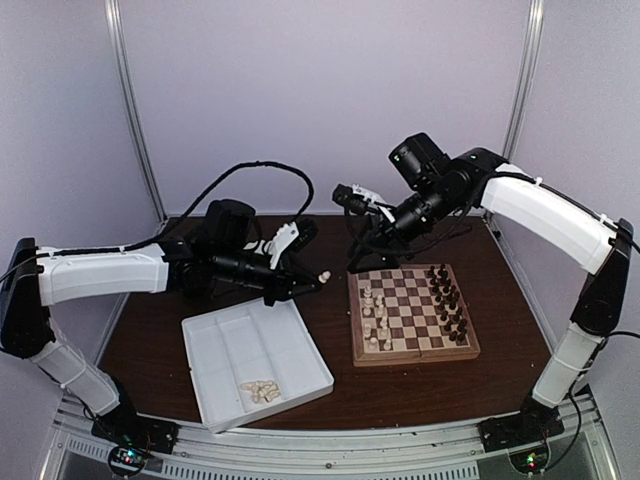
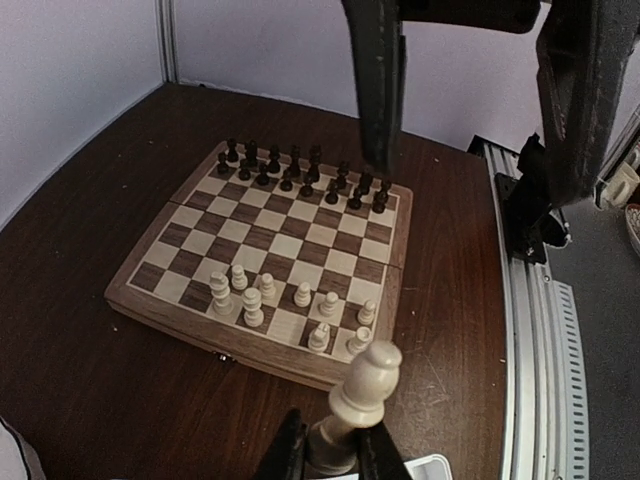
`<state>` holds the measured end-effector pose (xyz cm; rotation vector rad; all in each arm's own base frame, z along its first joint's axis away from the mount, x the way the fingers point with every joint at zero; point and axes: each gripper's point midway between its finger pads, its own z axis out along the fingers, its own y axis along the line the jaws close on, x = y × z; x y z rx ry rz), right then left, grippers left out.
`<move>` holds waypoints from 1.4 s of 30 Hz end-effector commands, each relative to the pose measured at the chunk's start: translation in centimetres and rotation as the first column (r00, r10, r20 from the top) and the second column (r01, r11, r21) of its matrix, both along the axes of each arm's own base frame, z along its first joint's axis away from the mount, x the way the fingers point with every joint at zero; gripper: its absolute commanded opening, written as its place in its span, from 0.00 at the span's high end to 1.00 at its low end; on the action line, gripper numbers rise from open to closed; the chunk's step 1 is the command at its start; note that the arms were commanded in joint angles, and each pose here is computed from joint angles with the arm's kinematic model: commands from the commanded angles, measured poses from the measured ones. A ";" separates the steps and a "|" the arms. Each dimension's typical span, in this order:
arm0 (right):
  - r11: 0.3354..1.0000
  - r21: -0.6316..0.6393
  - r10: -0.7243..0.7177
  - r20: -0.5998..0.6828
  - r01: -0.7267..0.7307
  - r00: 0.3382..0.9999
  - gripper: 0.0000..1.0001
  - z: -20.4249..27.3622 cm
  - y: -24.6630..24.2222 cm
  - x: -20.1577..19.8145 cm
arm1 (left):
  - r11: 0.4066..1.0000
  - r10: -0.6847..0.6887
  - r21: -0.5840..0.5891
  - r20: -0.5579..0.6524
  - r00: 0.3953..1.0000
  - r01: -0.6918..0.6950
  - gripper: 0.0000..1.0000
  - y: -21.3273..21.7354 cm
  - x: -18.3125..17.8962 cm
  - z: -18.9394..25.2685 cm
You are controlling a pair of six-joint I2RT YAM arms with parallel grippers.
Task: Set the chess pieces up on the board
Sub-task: Pass from the left arm to the right
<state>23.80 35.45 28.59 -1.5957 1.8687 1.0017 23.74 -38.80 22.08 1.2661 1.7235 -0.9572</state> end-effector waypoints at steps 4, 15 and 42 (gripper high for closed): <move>0.998 -0.012 0.062 -0.010 -0.062 0.998 0.50 0.1 2.2 -1.2 | 0.986 -0.042 -0.159 0.042 0.998 0.048 0.86 -0.1 -1.1 4.5; 0.999 -0.031 0.031 0.013 -0.031 0.999 0.58 -0.2 4.1 -0.6 | 0.980 -0.077 -0.182 0.016 0.997 0.078 0.85 -0.3 -1.7 4.9; 1.000 -0.013 0.012 -0.010 -0.012 1.000 0.74 -0.2 4.7 -0.5 | 0.985 -0.091 -0.152 -0.046 0.995 0.083 0.83 -0.8 -1.6 3.9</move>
